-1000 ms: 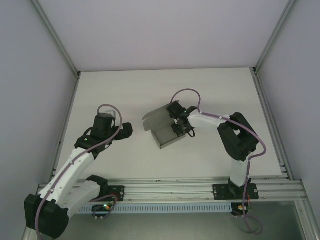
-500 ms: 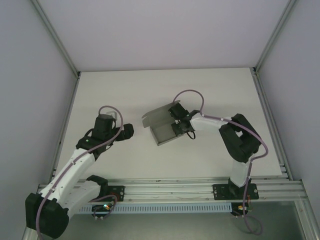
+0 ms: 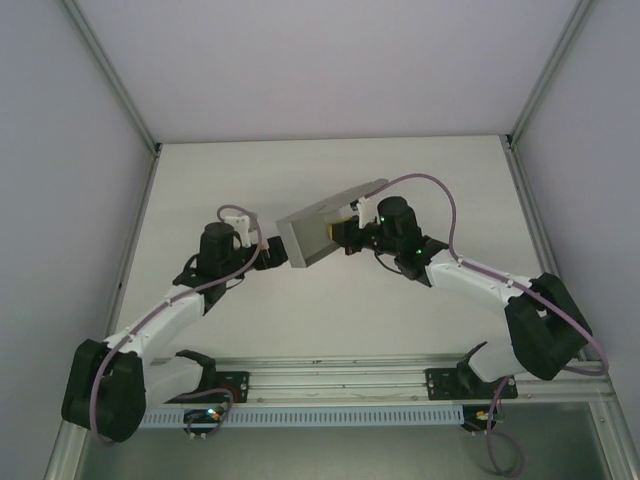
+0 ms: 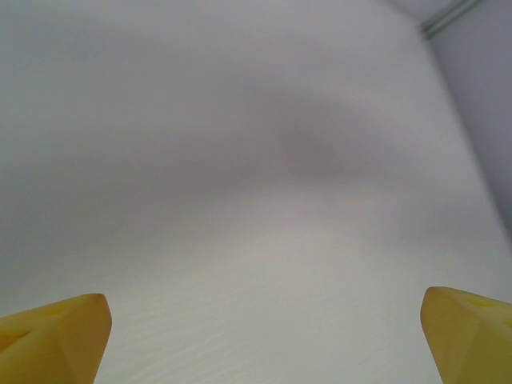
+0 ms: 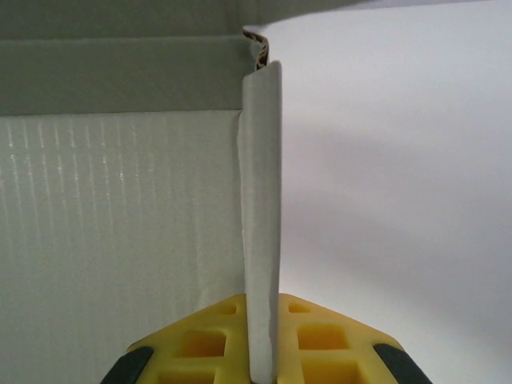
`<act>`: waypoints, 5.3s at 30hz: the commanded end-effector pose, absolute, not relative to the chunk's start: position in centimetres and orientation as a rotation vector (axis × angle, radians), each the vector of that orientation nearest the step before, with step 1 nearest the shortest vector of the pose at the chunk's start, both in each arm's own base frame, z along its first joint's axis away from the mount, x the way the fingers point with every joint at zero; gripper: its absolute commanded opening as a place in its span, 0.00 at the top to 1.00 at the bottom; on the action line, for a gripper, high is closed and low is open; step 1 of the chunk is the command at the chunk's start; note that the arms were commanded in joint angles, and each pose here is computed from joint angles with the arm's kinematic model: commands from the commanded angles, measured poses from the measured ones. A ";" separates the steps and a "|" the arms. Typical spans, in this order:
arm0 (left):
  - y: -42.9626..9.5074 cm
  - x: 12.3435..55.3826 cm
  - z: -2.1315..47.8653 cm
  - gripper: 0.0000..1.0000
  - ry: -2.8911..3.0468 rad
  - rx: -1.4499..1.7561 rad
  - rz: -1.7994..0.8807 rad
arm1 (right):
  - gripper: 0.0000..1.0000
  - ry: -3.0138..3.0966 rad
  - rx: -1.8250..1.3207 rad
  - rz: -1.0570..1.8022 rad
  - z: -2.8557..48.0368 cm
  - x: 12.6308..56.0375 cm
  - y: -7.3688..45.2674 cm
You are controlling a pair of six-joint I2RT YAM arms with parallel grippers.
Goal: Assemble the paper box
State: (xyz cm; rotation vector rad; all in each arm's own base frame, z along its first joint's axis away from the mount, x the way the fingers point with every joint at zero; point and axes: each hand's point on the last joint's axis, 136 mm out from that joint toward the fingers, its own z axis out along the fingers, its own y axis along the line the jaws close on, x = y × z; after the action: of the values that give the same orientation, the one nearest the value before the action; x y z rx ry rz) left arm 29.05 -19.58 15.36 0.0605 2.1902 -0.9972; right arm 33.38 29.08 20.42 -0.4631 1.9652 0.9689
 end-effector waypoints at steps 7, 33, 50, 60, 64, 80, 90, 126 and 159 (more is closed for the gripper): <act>-25.7 26.6 22.3 0.00 1.875 0.437 -1.256 | 1.00 1.778 -0.546 1.438 24.6 31.2 32.1; -31.9 26.3 26.5 0.00 1.744 0.667 -1.389 | 1.00 2.056 -0.554 1.242 21.9 31.5 33.7; -31.3 25.4 26.8 0.00 1.746 0.671 -1.303 | 0.97 1.855 -0.627 1.559 26.4 29.0 34.3; -23.2 27.5 22.3 0.00 2.029 0.357 -0.800 | 0.98 2.181 -0.206 0.827 21.9 33.4 23.9; -17.4 27.2 19.8 0.00 2.143 0.180 -0.555 | 0.99 2.269 -0.013 0.644 19.3 33.6 18.9; -12.4 26.4 17.4 0.00 2.211 0.010 -0.425 | 0.95 2.700 -0.134 0.058 6.6 34.4 18.8; -13.5 26.9 16.6 0.00 2.236 0.029 -0.469 | 0.84 2.694 -0.143 -0.181 3.6 34.2 19.0; -18.3 28.8 16.0 0.00 2.256 0.284 -0.546 | 0.67 2.689 -0.271 0.081 4.3 35.4 19.9; -18.6 27.8 16.8 0.00 2.173 0.291 -0.640 | 0.32 2.499 0.186 0.738 8.7 33.3 17.1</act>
State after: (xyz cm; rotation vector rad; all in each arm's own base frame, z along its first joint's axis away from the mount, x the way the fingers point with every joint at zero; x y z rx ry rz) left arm 27.79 -18.53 16.16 0.2834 2.2056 -0.6233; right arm 32.65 14.73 8.31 0.2264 2.5187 0.5864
